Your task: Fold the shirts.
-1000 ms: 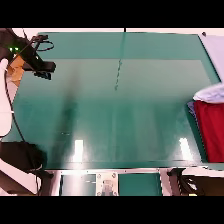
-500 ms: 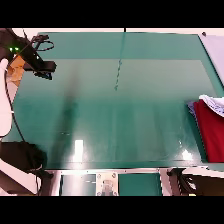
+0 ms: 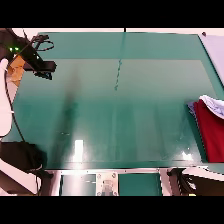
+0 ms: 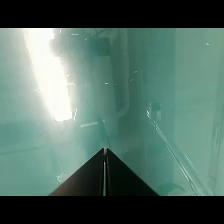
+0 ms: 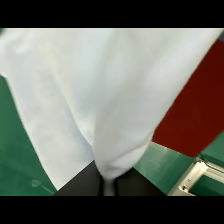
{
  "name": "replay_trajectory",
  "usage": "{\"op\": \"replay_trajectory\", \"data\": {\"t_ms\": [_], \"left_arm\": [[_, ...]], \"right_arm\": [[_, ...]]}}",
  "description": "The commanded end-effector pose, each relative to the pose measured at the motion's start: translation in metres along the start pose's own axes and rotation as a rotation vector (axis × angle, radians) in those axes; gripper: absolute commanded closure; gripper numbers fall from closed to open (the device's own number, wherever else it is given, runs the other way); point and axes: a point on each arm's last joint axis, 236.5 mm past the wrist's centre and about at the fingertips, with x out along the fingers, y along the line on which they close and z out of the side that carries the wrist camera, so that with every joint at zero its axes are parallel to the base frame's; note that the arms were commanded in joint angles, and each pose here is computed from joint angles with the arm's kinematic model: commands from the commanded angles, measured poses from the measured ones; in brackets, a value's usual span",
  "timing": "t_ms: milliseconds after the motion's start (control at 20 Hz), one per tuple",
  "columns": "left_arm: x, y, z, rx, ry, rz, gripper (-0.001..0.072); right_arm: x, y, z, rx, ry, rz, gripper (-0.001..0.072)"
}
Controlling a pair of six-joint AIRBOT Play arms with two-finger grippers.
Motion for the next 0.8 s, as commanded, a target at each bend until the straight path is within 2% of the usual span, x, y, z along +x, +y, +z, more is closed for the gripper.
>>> {"op": "replay_trajectory", "data": {"t_ms": [0, 200, 250, 300, 350, 400, 550, 600, 650, 700, 750], "left_arm": [[0.000, 0.000, 0.000, -0.001, 0.000, 0.000, 0.0677], [0.000, -0.001, 0.000, -0.008, 0.001, -0.005, 0.0677], [0.000, -0.002, 0.000, -0.007, 0.000, -0.009, 0.0677], [0.000, -0.005, 0.000, -0.005, -0.002, -0.023, 0.0677], [0.000, -0.009, 0.001, -0.002, -0.005, -0.037, 0.0677], [0.000, -0.011, 0.002, 0.000, -0.009, -0.048, 0.0677], [-0.001, -0.011, 0.012, 0.008, -0.052, -0.048, 0.0677], [-0.002, -0.011, 0.017, 0.008, -0.074, -0.046, 0.0677], [-0.006, -0.011, 0.022, 0.008, -0.105, -0.046, 0.0677], [-0.011, -0.016, 0.027, 0.011, -0.134, -0.062, 0.0677], [-0.020, -0.024, 0.032, 0.015, -0.173, -0.088, 0.0677]], "right_arm": [[0.035, -0.053, -0.017, 0.052, 0.099, -0.202, 0.0697], [0.086, -0.080, -0.022, 0.044, 0.136, -0.282, 0.0695], [0.099, -0.085, -0.031, 0.045, 0.171, -0.291, 0.0670], [0.109, -0.089, -0.040, 0.049, 0.214, -0.302, 0.0429], [0.116, -0.096, -0.048, 0.051, 0.258, -0.325, 0.0121], [0.119, -0.100, -0.055, 0.054, 0.295, -0.343, 0.0097], [0.106, -0.078, -0.047, 0.045, 0.304, -0.290, 0.0104], [0.098, -0.054, -0.040, 0.014, 0.275, -0.230, 0.0164], [0.088, -0.026, -0.032, -0.032, 0.231, -0.169, 0.0471], [0.077, 0.003, -0.024, -0.093, 0.180, -0.116, 0.0685], [0.065, 0.035, -0.018, -0.166, 0.116, -0.068, 0.0695]]}}
